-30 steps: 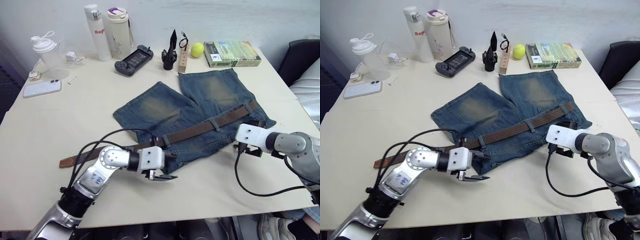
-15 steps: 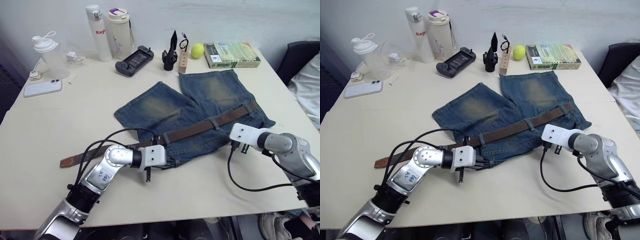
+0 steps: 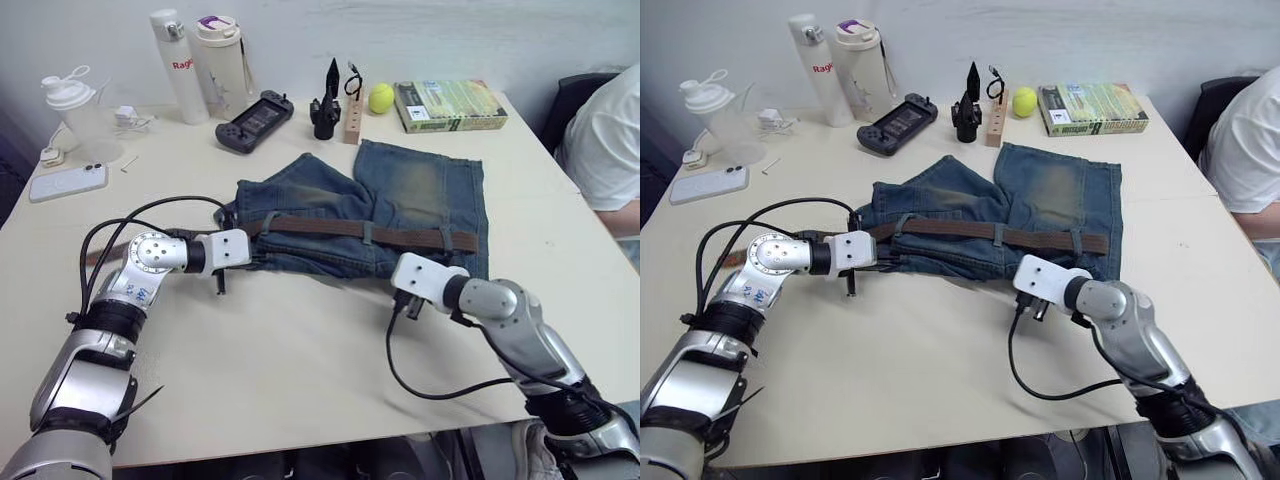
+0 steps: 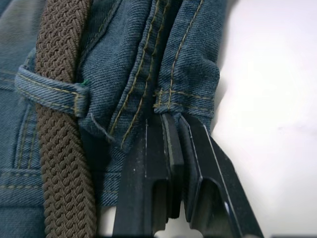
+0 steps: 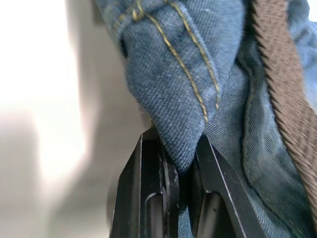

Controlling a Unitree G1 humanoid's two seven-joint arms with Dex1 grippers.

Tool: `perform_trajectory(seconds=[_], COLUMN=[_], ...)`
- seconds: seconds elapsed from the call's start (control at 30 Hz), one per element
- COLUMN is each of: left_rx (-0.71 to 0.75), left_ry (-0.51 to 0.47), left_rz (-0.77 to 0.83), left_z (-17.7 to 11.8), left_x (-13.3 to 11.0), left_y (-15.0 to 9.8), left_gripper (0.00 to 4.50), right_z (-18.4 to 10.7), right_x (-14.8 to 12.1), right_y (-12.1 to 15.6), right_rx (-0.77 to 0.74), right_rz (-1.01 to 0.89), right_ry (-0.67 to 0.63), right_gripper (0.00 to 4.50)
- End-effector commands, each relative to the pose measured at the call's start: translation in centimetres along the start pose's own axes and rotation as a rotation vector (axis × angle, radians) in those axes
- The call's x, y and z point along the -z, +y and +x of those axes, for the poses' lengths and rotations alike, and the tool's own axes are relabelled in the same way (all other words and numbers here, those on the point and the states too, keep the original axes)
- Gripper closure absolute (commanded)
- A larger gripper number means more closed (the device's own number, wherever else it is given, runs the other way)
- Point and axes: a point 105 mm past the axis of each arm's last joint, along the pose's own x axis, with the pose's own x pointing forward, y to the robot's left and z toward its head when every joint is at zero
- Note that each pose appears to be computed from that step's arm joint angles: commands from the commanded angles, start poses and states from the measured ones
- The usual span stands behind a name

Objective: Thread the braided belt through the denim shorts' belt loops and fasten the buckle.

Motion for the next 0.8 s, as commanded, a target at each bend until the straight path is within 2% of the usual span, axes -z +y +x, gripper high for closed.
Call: perform_trajectory(seconds=[0.03, 0.17, 0.33, 0.47, 0.57, 0.6, 0.63, 0.8], left_rx=[-0.018, 0.021, 0.095, 0.115, 0.155, 0.176, 0.192, 0.248], left_ry=[0.066, -0.024, -0.119, -0.156, -0.223, -0.245, -0.265, -0.327], left_rz=[-0.037, -0.072, -0.086, -0.126, -0.165, -0.184, -0.198, -0.301], left_z=[1.4, 2.3, 4.0, 4.3, 3.9, 3.6, 3.3, 0.2], left_x=[1.9, 0.5, -0.9, -1.5, -2.4, -2.7, -3.1, -4.7], left_y=[0.1, -0.6, -2.9, -3.5, -4.1, -4.4, -4.6, -4.2], left_gripper=[4.50, 4.50, 4.50, 4.50, 4.50, 3.87, 3.44, 1.48], right_z=[1.8, 1.2, -0.1, 0.0, 0.1, 0.1, 0.1, -1.7], right_x=[1.5, 3.7, 6.3, 6.3, 5.7, 5.4, 5.2, 3.6], right_y=[-1.9, -2.8, -3.8, -3.8, -3.5, -3.4, -3.5, -2.7], right_rx=[0.108, 0.117, 0.127, 0.119, 0.112, 0.114, 0.123, 0.049], right_rz=[-0.104, -0.127, -0.154, -0.143, -0.105, -0.082, -0.065, 0.066], right_ry=[0.135, 0.207, 0.289, 0.275, 0.237, 0.221, 0.206, 0.127], right_gripper=[4.48, 4.48, 4.48, 4.48, 4.48, 4.50, 4.50, 2.31])
